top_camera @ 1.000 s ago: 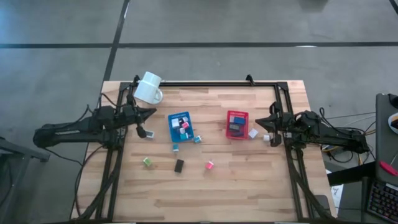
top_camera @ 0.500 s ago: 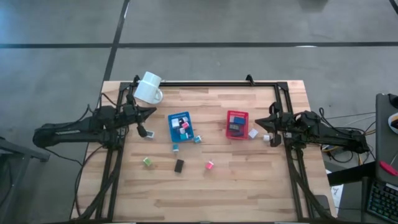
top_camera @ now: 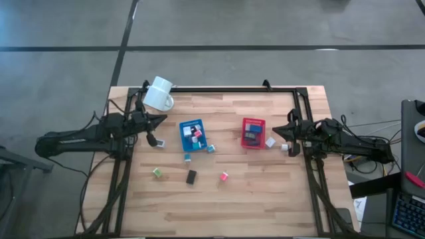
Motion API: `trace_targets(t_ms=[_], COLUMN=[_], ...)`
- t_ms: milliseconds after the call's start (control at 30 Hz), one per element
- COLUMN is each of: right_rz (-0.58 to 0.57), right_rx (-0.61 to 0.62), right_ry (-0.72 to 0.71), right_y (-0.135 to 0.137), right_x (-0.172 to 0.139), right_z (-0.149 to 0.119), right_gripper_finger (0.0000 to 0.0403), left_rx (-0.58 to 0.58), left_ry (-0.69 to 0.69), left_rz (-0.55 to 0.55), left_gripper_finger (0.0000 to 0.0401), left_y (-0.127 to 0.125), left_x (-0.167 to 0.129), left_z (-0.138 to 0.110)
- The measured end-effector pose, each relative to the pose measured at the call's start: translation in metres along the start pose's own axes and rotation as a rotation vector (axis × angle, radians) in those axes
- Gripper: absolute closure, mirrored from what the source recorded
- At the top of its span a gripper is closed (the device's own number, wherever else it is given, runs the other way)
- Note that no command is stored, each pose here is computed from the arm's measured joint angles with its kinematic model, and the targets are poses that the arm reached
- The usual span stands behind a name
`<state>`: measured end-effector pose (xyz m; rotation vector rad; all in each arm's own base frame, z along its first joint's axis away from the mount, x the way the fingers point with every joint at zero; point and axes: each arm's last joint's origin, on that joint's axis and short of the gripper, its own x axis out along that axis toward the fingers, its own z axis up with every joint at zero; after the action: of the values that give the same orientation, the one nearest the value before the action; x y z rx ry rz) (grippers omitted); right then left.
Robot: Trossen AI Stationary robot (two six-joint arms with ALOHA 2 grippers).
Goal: Pick & Place Office items
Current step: Put the white digital clock into the red bin
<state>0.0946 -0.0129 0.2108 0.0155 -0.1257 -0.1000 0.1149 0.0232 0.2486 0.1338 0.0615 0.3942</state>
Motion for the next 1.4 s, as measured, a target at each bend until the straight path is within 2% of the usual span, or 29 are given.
trace_targets(t_ms=[167, 333, 633, 733, 833, 933, 1000, 1133, 1267, 1400], right_rz=[-0.002, -0.024, -0.027, -0.027, -0.027, -0.027, -0.027, -0.027, -0.027, -0.027], right_rx=[0.011, 0.012, 0.023, 0.024, 0.026, 0.025, 0.023, 0.021, 0.02, 0.02], right_ry=[0.016, 0.019, 0.023, 0.025, 0.027, 0.033, 0.037, 0.042, 0.041, 0.041], right_y=[0.0, -0.001, -0.001, -0.001, -0.001, -0.001, -0.001, -0.001, -0.001, -0.001], right_x=[0.001, 0.001, 0.001, 0.001, 0.001, 0.002, 0.002, 0.002, 0.002, 0.002], right_z=[-0.006, -0.007, -0.008, -0.009, -0.009, -0.01, -0.01, -0.011, -0.011, -0.011], right_gripper_finger=[0.0394, 0.0394, 0.0394, 0.0394, 0.0394, 0.0394, 0.0394, 0.0394, 0.0394, 0.0394], left_rx=[0.029, -0.014, 0.201, 0.274, 0.337, 0.293, 0.265, 0.265, 0.292, 0.304], left_ry=[0.071, 0.217, 0.716, 0.877, 1.04, 1.15, 1.231, 1.331, 1.382, 1.392], left_rz=[-0.004, 0.013, 0.029, 0.042, 0.042, 0.055, -0.025, -0.255, -0.319, -0.45], left_gripper_finger=[0.0398, 0.0399, 0.0397, 0.0397, 0.0393, 0.0379, 0.0365, 0.0333, 0.0293, 0.0237], left_y=[0.0, 0.001, 0.003, 0.005, 0.014, 0.029, 0.039, 0.052, 0.058, 0.051], left_x=[0.003, 0.015, 0.064, 0.083, 0.095, 0.103, 0.104, 0.101, 0.098, 0.092], left_z=[0.006, 0.029, 0.065, 0.062, 0.048, 0.032, 0.019, -0.001, -0.016, -0.03])
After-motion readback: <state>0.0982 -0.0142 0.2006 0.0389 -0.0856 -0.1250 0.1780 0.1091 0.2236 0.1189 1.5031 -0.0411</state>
